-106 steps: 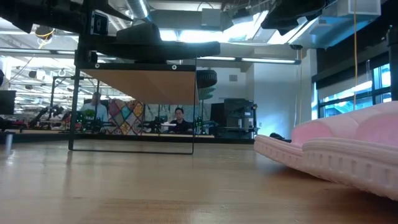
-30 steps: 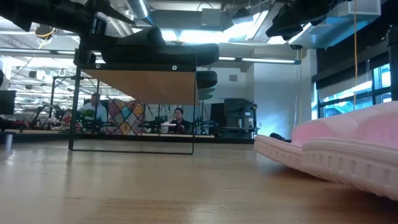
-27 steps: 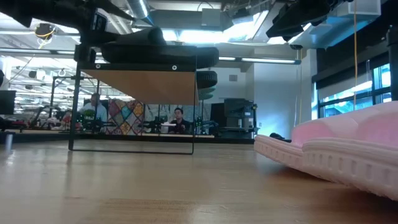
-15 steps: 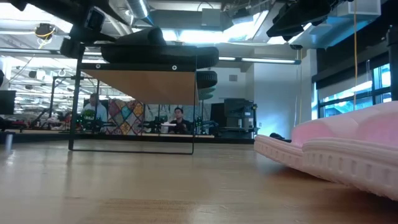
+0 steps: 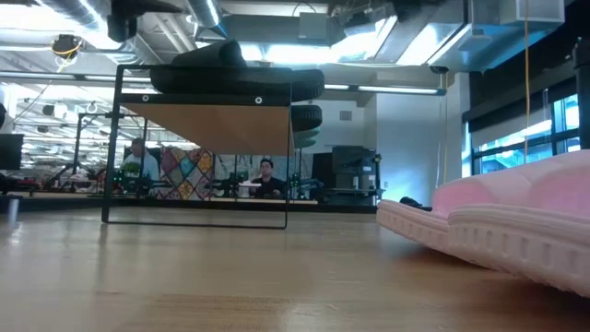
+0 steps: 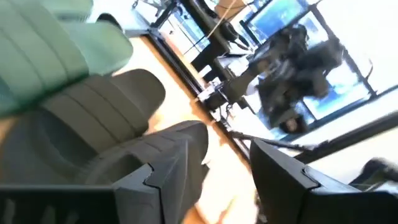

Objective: Pick and place slides into the shelf
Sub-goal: Put the black slipper on the shelf

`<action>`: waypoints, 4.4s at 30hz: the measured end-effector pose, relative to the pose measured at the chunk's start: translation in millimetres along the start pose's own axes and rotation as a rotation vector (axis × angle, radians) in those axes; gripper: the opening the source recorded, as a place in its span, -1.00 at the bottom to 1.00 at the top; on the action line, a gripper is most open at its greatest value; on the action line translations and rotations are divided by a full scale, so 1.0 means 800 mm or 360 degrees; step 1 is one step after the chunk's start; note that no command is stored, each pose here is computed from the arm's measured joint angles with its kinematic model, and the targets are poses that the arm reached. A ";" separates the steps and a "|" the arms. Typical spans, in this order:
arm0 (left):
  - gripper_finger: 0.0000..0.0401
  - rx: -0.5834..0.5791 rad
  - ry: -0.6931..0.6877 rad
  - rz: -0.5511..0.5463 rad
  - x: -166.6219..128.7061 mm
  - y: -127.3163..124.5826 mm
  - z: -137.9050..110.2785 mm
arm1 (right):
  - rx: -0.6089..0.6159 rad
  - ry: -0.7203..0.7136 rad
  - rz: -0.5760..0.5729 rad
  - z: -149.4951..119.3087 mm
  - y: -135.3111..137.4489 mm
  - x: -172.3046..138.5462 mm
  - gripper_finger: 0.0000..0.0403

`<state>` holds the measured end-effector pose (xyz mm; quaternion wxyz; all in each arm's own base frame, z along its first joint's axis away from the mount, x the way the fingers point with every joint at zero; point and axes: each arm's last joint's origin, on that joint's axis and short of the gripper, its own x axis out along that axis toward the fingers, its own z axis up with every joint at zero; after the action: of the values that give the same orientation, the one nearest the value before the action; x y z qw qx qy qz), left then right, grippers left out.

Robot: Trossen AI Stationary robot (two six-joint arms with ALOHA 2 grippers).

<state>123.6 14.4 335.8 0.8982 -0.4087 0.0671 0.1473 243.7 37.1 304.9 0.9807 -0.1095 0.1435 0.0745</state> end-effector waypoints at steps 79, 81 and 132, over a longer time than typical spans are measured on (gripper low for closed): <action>-0.18 0.1047 0.0066 0.0365 -0.001 0.018 -0.007 | -0.0197 0.0313 -0.0131 0.075 -0.089 0.226 -0.38; -0.18 0.1047 0.0067 0.0366 -0.001 0.018 -0.007 | -0.0158 0.0376 -0.0081 0.081 -0.077 0.223 -0.38; -0.18 0.1101 0.0065 0.0459 -0.002 0.022 -0.008 | 0.0099 0.0666 -0.0115 0.058 -0.257 0.053 -0.38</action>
<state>116.4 20.1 319.4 0.9517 -0.0701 0.1877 0.2328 332.9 -145.8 375.1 0.9345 -0.0975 0.3422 0.0105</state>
